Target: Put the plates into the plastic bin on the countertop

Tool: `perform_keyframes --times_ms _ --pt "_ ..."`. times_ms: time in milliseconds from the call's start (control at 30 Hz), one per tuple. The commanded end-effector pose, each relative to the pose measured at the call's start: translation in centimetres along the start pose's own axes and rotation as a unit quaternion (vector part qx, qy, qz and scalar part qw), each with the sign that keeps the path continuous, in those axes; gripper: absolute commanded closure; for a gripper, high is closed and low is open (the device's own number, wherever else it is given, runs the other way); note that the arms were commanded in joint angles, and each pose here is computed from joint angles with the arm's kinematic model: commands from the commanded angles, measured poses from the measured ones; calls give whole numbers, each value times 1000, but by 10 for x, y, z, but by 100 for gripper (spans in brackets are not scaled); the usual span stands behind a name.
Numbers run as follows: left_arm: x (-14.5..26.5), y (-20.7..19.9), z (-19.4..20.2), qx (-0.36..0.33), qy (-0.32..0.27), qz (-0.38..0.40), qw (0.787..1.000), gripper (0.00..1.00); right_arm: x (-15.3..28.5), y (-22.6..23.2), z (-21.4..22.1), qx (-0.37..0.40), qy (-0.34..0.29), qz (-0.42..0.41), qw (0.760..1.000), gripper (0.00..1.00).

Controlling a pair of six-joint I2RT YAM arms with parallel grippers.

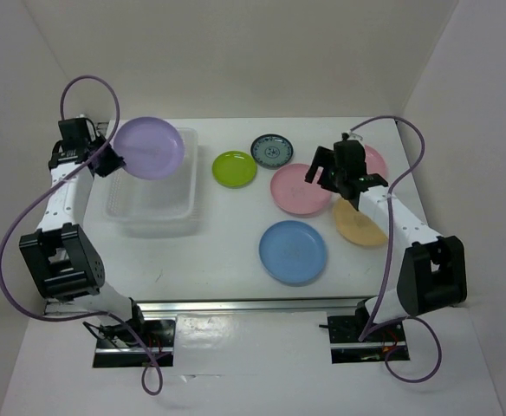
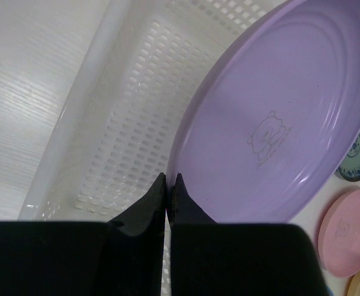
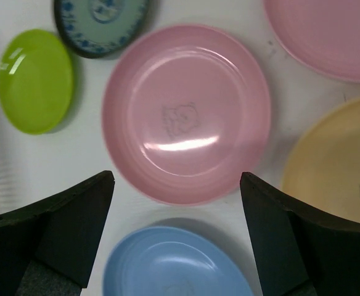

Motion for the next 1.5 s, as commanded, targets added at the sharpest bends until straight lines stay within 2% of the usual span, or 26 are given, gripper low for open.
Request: perform_keyframes --times_ms 0,267,367,500,600,667,733,800,867,900,933,967,1033,1067,1100,1167,1200,1300,1333,1400,1433,1467 --pt "-21 -4 5 38 9 29 999 100 -3 -9 10 -27 7 6 1000 10" --pt "-71 23 36 70 69 -8 995 100 -20 -41 24 -50 27 37 998 10" --pt "-74 27 43 69 80 -29 994 100 -26 -53 29 -61 36 52 996 10" --pt "-81 36 50 59 95 -71 991 100 -34 -60 47 -66 65 53 994 15" --pt "-83 35 56 51 109 -91 989 94 -38 -62 54 -71 73 52 993 15" --pt "-88 32 67 46 125 -92 987 94 -41 -63 56 -71 73 52 993 17" --pt "-86 33 60 43 118 -102 987 94 -46 -68 64 -71 82 57 992 18" --pt "-90 34 66 35 127 -109 985 86 -48 -65 62 -71 81 50 993 19" --pt "-87 37 64 34 128 -123 983 72 -55 -67 66 -71 89 56 992 19" --pt "-85 38 62 33 127 -129 983 62 -57 -66 64 -67 88 54 992 19" --pt "-85 38 62 28 128 -129 983 38 -60 -66 64 -67 90 56 992 19" --pt "-84 39 59 27 126 -134 983 26 -60 -66 64 -67 90 56 992 19" --pt "-78 34 55 18 116 -131 984 13 -67 -69 69 -67 100 62 991 19" --pt "-72 31 42 11 97 -132 986 6 -67 -67 65 -67 96 59 991 21" --pt "-68 27 44 0 99 -128 987 4 -70 -69 70 -67 102 63 990 24" --pt "-58 15 28 -15 78 -119 990 3 -76 -73 76 -67 110 68 989 29" --pt "-48 4 24 -27 66 -107 992 2 -78 -74 74 -66 108 72 989 37" --pt "-30 -28 11 -64 44 -64 995 2 -85 -75 73 -66 107 78 989 50" --pt "-17 -38 7 -79 33 -45 995 2 -88 -78 77 -69 110 87 988 63" --pt "-6 -71 11 -104 29 17 994 2 -88 -81 71 -71 108 105 986 82" --pt "4 -90 13 -118 25 48 991 5 -87 -83 68 -75 104 118 985 97" --pt "10 -104 12 -130 19 75 989 7 -85 -80 58 -75 95 119 985 100"
Point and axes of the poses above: each gripper's point midway between its finger pads, its own x axis back along the fingers, its own y axis along the line the jaws close on, z = x × y, the point moved 2 cm from there along x, back along the fingers, and after that the axes turned 3 degrees about -x, right-handed, at the moved point
